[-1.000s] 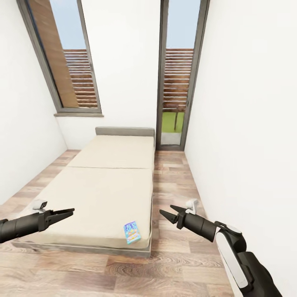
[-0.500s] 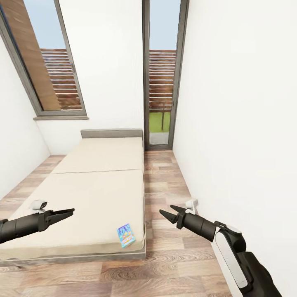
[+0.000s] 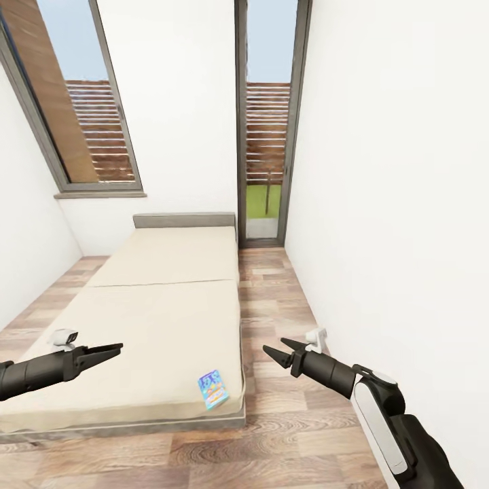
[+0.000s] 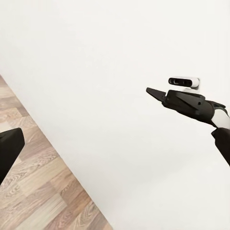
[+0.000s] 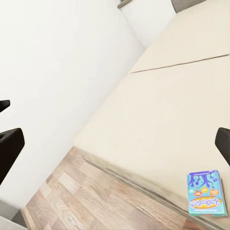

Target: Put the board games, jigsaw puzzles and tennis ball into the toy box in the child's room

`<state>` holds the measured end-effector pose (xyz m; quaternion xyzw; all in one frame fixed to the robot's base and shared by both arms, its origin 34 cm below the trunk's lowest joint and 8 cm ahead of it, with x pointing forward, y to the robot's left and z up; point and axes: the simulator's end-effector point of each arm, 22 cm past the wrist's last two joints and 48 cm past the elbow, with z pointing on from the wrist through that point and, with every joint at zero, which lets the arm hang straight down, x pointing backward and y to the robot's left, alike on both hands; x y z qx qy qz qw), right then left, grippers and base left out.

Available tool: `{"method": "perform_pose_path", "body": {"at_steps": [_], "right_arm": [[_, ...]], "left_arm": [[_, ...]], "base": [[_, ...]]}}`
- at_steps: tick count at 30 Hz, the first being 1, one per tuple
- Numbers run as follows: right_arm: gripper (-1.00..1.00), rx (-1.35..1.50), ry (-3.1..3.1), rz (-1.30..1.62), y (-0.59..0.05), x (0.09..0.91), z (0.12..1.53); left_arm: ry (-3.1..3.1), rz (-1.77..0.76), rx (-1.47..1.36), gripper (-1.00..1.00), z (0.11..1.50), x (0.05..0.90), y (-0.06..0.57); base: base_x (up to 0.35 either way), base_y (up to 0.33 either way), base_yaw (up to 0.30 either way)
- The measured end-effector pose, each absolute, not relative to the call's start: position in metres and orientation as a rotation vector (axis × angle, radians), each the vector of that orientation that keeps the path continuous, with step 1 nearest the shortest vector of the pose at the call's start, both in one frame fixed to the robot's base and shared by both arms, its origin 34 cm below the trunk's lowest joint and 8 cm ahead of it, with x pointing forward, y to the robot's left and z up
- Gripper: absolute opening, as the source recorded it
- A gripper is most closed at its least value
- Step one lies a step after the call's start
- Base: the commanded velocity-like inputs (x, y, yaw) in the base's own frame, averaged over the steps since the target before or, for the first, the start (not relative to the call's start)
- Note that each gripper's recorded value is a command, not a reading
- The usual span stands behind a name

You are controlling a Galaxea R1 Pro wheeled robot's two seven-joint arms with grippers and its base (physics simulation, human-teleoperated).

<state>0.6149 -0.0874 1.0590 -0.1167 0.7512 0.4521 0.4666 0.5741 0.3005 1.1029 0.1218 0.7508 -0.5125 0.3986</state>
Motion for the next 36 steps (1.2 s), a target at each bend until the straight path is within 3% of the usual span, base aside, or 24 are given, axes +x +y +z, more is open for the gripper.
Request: {"method": "perform_pose_path", "body": {"at_steps": [19,36], "right_arm": [[1.0,-0.29,1.844,1.108,-0.087,0.6146,1.059],[1.0,-0.291,1.845,1.108,-0.0864,0.6144,1.0588]], "left_arm": [[1.9,-1.303,0.307,1.0,1.1026,0.574,0.2988],[1.903,-1.302,0.303,1.0,1.1028,0.5741,0.3002]], "base": [[0.064,-0.123,0.003],[0.082,-0.093,0.132]]}}
